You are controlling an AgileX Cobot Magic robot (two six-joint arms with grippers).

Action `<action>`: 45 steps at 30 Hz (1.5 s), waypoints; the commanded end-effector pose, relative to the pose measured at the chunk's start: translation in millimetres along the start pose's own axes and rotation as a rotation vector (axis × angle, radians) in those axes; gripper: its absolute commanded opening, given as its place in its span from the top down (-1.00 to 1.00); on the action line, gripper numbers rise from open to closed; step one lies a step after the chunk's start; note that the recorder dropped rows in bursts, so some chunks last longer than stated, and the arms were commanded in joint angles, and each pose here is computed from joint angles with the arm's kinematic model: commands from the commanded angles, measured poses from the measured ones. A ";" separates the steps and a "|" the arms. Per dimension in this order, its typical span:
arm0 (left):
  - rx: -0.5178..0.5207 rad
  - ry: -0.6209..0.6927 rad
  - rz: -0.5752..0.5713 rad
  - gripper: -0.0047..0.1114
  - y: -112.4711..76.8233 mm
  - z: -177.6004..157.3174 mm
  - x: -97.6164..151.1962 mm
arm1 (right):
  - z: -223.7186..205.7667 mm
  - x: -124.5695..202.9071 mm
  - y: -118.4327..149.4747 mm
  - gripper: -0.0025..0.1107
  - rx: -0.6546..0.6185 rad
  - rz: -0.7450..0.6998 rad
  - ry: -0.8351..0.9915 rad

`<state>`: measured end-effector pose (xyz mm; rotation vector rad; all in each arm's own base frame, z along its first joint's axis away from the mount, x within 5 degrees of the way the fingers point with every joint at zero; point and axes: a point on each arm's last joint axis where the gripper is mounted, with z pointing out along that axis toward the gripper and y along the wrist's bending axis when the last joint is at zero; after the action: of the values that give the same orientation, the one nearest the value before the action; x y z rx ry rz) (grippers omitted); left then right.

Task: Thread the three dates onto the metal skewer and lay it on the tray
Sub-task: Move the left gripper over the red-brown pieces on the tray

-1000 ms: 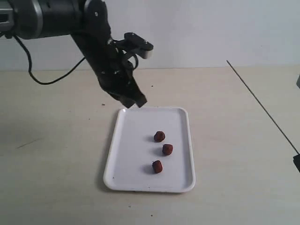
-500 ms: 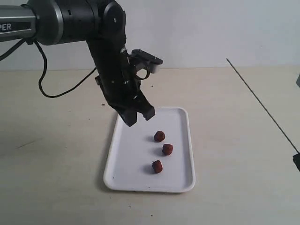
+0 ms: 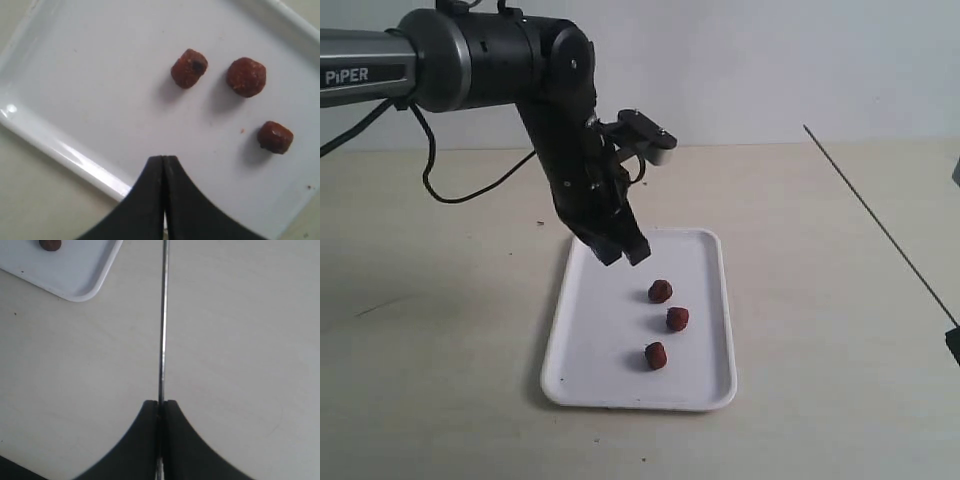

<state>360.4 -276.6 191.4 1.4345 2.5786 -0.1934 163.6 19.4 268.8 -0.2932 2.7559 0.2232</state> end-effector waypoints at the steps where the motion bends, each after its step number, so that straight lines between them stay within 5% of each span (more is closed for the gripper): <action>1: -0.022 -0.036 -0.001 0.92 2.1 8.6 -5.3 | 3.6 -2.2 -2.1 0.96 0.006 0.001 -0.002; 5: -0.033 -0.073 -0.101 0.86 5.7 17.1 -11.9 | 10.4 -5.3 -4.1 0.96 0.003 0.007 0.020; 14: -0.002 -0.019 -0.391 0.34 5.1 2.7 -17.4 | 28.7 -12.1 -8.3 0.96 -0.011 0.026 0.081; 23: 0.137 -0.041 -0.612 0.31 -6.1 -3.5 -26.7 | 36.6 -14.2 -9.8 0.96 -0.020 0.037 0.109; 30: 0.193 0.116 -0.754 0.29 -13.0 23.3 -19.1 | 40.0 -14.6 -10.2 0.96 -0.026 0.040 0.126; 36: 0.236 0.104 -0.758 -0.16 -26.4 34.6 -26.1 | 40.0 -15.2 -9.1 0.96 -0.039 0.045 0.120; 45: 0.152 0.064 -0.781 -0.15 -17.9 41.2 -26.9 | 40.0 -16.2 -6.8 0.96 -0.064 0.029 0.109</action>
<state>360.1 -317.9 157.5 0.4093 3.1100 -0.4972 192.8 23.6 237.4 -0.2889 2.8761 0.3091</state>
